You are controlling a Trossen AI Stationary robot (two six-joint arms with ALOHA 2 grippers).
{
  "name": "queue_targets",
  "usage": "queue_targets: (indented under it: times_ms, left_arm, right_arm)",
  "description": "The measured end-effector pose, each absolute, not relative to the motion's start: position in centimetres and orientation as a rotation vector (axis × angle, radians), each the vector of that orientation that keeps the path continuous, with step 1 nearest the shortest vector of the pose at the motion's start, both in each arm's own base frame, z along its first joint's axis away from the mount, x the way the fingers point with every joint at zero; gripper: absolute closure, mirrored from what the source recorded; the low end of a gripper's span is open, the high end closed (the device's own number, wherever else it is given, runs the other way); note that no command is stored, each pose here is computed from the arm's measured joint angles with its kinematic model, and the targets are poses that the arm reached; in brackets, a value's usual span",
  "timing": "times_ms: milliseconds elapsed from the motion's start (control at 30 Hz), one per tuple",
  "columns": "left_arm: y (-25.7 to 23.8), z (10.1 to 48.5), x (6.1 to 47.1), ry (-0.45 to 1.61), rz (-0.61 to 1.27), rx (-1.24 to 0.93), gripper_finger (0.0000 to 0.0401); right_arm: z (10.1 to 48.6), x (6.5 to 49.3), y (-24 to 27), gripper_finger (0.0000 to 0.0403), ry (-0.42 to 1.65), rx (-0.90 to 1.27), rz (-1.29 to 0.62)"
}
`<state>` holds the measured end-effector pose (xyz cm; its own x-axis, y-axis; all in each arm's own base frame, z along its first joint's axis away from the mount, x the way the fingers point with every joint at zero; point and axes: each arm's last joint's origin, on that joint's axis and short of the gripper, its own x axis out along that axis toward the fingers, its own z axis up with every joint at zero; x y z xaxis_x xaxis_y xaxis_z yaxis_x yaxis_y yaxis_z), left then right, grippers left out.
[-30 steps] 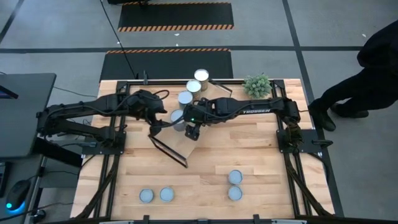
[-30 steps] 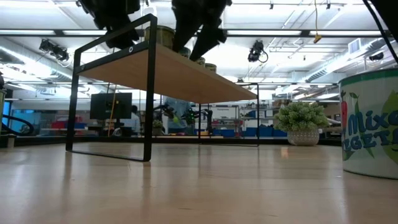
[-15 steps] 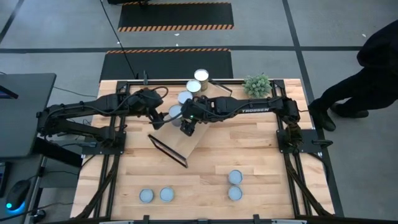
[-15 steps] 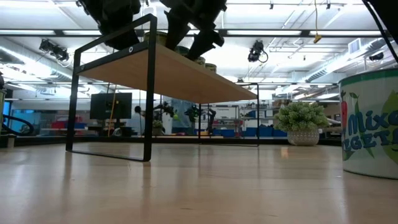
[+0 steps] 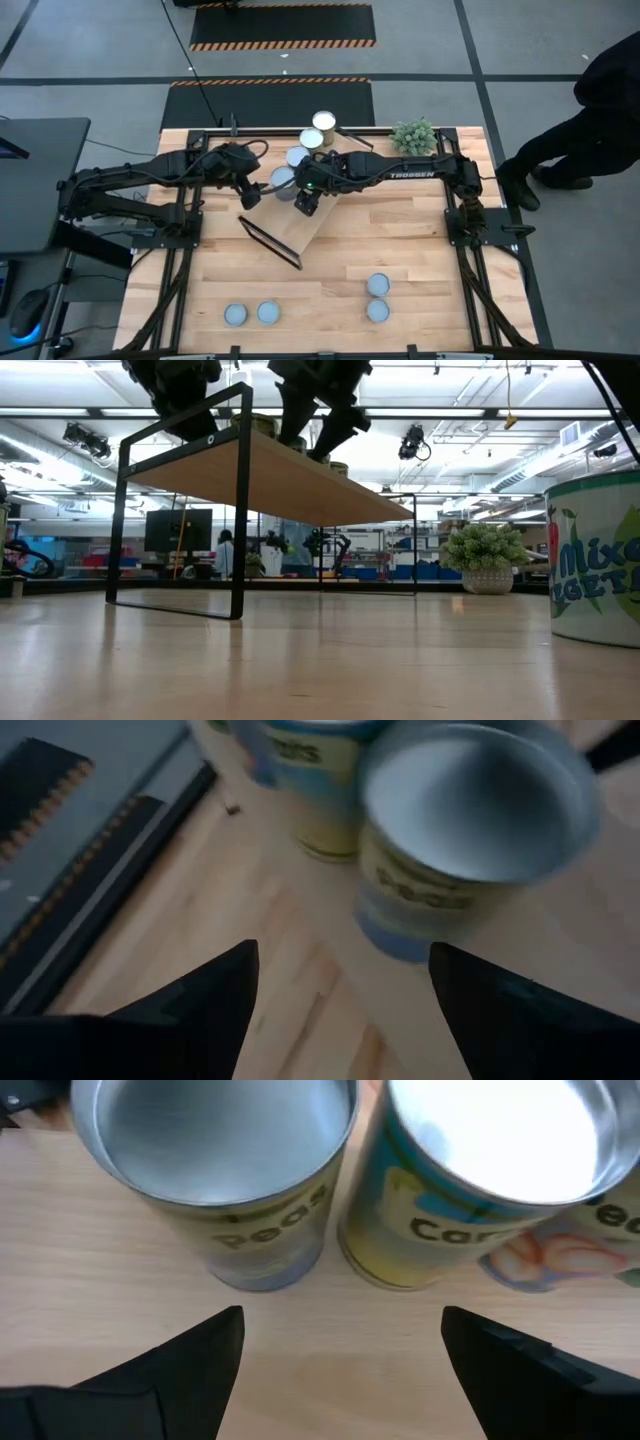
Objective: Pick and place cans onto a shelf
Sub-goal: Put the canned peas on the shelf
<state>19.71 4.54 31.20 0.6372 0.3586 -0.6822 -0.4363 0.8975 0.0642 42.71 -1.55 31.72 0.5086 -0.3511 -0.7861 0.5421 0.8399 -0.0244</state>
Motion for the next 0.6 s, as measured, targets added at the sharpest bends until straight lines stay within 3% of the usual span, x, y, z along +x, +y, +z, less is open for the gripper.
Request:
queue_targets:
  times_ms: [200, 600]
  left_arm:
    - [4.4, 30.7, 20.3, 0.782, 0.361, -0.124, 0.0102]
    - [4.9, 30.4, 21.1, 0.777, 0.476, -0.070, 0.0102]
  right_arm:
    - [31.0, 42.8, -2.0, 0.0056, 0.879, 0.230, -0.572]
    - [31.4, 43.3, -2.4, 0.0056, 0.810, 0.250, -0.574]
